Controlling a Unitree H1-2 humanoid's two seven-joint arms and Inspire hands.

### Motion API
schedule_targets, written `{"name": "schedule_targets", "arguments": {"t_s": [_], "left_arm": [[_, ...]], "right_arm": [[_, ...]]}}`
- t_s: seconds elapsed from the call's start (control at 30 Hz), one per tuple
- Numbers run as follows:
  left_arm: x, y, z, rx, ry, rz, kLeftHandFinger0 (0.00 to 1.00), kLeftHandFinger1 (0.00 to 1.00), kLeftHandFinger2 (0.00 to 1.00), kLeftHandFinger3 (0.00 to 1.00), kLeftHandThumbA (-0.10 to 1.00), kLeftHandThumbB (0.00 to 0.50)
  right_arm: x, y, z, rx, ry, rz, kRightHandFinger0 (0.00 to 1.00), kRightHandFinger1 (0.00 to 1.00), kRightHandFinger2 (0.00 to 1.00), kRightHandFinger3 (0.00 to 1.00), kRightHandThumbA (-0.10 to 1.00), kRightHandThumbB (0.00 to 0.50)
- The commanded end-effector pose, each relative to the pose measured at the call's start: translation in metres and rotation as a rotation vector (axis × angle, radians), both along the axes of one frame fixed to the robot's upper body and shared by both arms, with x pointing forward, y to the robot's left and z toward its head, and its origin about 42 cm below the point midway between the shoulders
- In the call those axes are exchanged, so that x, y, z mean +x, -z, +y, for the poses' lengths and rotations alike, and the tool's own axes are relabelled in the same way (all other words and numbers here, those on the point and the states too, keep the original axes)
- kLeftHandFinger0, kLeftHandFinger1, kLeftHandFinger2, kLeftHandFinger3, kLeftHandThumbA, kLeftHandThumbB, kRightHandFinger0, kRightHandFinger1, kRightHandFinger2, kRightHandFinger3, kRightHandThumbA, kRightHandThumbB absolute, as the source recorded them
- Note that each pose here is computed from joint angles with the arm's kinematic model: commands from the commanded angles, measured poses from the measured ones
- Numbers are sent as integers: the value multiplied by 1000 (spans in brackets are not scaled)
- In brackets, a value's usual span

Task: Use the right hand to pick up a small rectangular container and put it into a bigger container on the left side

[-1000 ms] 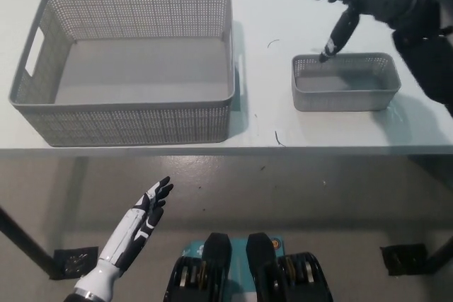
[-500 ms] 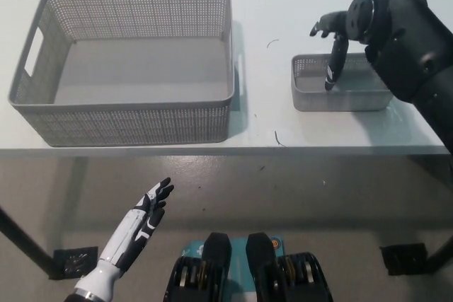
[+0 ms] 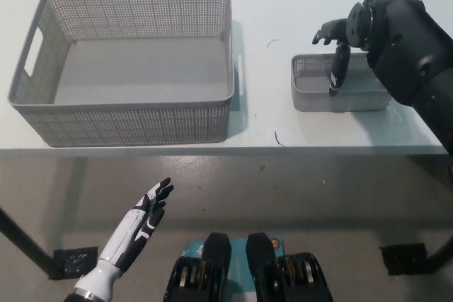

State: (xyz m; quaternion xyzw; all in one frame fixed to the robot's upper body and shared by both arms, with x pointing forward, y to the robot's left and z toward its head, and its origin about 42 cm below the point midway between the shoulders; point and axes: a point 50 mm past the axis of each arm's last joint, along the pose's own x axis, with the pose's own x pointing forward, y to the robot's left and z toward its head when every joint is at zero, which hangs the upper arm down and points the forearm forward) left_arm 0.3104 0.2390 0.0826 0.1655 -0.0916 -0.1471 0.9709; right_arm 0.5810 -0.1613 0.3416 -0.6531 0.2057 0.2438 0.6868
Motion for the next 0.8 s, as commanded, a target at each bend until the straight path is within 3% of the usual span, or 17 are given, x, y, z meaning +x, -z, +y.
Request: {"name": "schedule_targets", "arguments": {"t_s": [0.0, 0.57, 0.77], "left_arm": [[5, -14, 3, 10, 12, -47, 1000, 1000, 1000, 1000, 1000, 339], [5, -16, 4, 13, 17, -43, 1000, 1000, 1000, 1000, 1000, 344], [6, -15, 4, 6, 21, -39, 1000, 1000, 1000, 1000, 1000, 338]], "right_arm": [[7, -41, 13, -22, -51, -122, 1000, 1000, 1000, 1000, 1000, 500], [14, -2, 5, -124, 58, -103, 1000, 1000, 1000, 1000, 1000, 500], [13, 10, -1, -48, 57, -49, 1000, 1000, 1000, 1000, 1000, 497]]}}
